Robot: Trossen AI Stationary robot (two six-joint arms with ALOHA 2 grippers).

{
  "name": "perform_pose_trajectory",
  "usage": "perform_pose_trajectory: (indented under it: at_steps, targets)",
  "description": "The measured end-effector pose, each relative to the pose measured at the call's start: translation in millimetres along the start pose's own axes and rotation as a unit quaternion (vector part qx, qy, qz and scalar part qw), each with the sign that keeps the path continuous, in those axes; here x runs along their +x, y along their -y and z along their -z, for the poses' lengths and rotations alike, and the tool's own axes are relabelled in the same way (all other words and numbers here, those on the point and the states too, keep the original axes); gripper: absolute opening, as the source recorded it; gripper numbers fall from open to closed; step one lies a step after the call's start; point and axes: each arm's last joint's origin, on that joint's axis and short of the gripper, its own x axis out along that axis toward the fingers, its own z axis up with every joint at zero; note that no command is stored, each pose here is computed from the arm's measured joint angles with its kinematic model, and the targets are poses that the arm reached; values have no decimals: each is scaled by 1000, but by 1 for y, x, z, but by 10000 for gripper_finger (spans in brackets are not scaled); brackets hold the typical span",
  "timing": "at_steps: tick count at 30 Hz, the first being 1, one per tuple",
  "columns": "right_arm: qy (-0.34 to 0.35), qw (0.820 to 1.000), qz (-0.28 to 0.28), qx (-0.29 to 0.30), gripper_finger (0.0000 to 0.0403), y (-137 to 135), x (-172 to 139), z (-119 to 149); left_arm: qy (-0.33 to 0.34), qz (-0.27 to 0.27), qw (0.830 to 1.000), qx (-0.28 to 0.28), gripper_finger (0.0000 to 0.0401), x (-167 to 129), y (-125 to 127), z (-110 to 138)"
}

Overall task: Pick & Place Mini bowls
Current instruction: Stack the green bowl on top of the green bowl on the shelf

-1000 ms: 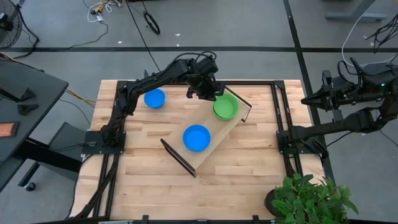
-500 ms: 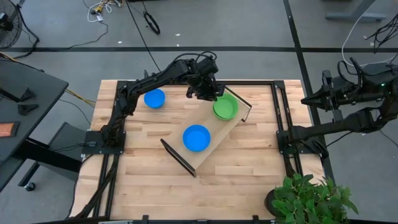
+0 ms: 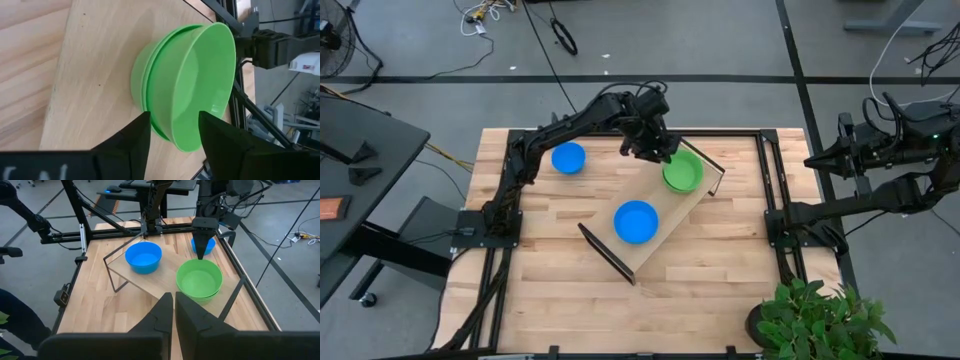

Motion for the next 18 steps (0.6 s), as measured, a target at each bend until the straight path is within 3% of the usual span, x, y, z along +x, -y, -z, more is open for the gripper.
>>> perform_pose_trajectory:
  at_steps: [11, 18]
  targets:
    - [0, 1000, 0, 0, 23, 0, 0, 0, 39, 23, 998, 35, 170, -34, 0, -6]
    - [0, 1000, 0, 0, 23, 0, 0, 0, 98, 71, 983, 142, 170, -51, 14, -8]
